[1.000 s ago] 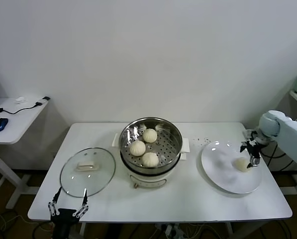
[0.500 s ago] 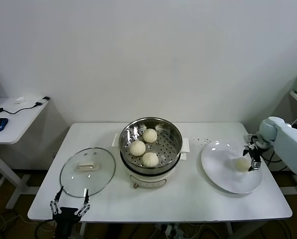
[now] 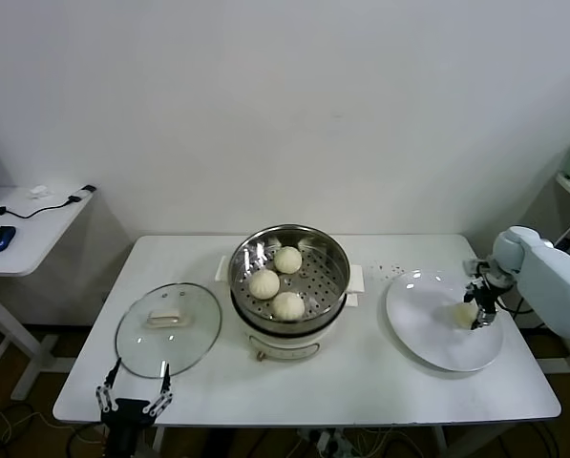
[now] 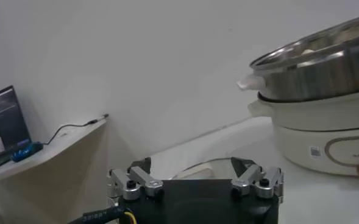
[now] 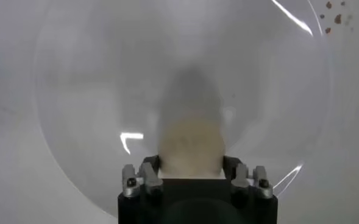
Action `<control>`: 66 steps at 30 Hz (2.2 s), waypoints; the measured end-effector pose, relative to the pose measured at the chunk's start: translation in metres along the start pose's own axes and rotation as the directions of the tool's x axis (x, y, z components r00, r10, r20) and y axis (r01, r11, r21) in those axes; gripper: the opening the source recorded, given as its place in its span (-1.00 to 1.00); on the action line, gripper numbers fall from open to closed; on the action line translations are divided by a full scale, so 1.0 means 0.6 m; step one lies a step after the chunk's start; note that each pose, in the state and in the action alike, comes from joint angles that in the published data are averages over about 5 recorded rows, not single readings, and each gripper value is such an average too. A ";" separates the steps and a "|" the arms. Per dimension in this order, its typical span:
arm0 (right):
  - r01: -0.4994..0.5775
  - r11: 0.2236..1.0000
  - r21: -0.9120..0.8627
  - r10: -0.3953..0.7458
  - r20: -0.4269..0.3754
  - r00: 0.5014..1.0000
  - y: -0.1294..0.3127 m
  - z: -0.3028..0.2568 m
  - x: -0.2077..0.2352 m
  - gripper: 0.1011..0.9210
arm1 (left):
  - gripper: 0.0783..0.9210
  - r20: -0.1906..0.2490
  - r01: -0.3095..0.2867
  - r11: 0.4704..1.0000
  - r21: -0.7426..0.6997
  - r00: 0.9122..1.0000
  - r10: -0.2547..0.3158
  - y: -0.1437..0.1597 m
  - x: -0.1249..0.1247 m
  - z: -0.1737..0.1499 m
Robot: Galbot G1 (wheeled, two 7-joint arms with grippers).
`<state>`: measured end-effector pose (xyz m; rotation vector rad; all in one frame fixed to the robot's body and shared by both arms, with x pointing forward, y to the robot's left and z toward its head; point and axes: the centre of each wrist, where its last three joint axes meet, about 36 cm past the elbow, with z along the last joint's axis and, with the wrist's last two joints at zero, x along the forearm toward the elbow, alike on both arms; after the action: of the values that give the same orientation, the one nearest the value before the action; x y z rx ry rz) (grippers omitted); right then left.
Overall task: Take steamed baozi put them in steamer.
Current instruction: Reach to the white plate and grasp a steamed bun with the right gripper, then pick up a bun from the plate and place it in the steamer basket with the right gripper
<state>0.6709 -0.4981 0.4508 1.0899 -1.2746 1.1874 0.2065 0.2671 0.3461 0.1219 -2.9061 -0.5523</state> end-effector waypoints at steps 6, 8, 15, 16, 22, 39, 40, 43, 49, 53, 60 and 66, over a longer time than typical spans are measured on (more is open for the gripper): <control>0.003 1.000 -0.010 -0.002 0.014 1.000 -0.001 0.003 0.003 0.17 | 0.77 0.000 -0.001 1.000 0.001 1.000 0.001 -0.002 0.002 0.000; 0.000 1.000 -0.014 0.000 0.020 1.000 -0.001 0.003 0.006 0.15 | 0.77 0.001 -0.002 1.000 0.002 1.000 0.002 -0.003 0.002 -0.001; -0.030 0.999 -0.033 0.032 0.062 0.998 -0.017 -0.011 0.044 0.14 | 0.77 0.007 -0.006 1.000 0.003 1.000 0.006 -0.004 0.005 -0.003; -0.038 0.999 -0.033 0.040 0.073 0.997 -0.022 -0.018 0.056 0.14 | 0.77 0.008 -0.007 1.000 0.004 1.000 0.007 -0.005 0.006 -0.004; -0.092 0.995 -0.028 0.095 0.147 0.985 -0.064 -0.086 0.151 0.14 | 0.77 0.015 -0.019 1.000 0.010 1.000 0.019 -0.008 0.009 -0.009; -0.172 0.983 0.066 0.143 0.310 0.940 -0.104 -0.373 0.437 0.16 | 0.77 0.048 -0.041 0.999 0.025 0.998 0.040 -0.014 0.004 -0.021; -0.169 0.983 0.074 0.138 0.313 0.940 -0.101 -0.391 0.443 0.16 | 0.77 0.049 -0.043 0.999 0.027 0.998 0.042 -0.015 0.003 -0.020; -0.154 0.983 0.100 0.116 0.312 0.943 -0.087 -0.444 0.448 0.16 | 0.77 0.050 -0.048 0.998 0.030 0.998 0.047 -0.015 0.001 -0.017; -0.116 0.982 0.151 0.070 0.280 0.958 -0.054 -0.532 0.422 0.15 | 0.77 0.055 -0.054 0.998 0.032 0.997 0.052 -0.014 -0.004 -0.017; -0.093 0.981 0.170 0.048 0.254 0.966 -0.036 -0.574 0.394 0.16 | 0.77 0.059 -0.054 0.998 0.029 0.997 0.052 -0.010 -0.007 -0.018; -0.057 0.981 0.188 0.016 0.211 0.977 -0.013 -0.622 0.334 0.16 | 0.77 0.053 -0.051 0.998 0.028 0.997 0.050 -0.003 -0.009 -0.010; -0.030 0.981 0.190 -0.006 0.187 0.982 -0.002 -0.644 0.286 0.16 | 0.77 0.046 -0.049 0.998 0.028 0.998 0.047 0.000 -0.008 -0.003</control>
<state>0.7016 -0.1090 0.6129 1.3634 -1.3303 1.2597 0.2117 0.2674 0.3470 0.0441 -2.9527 -0.5113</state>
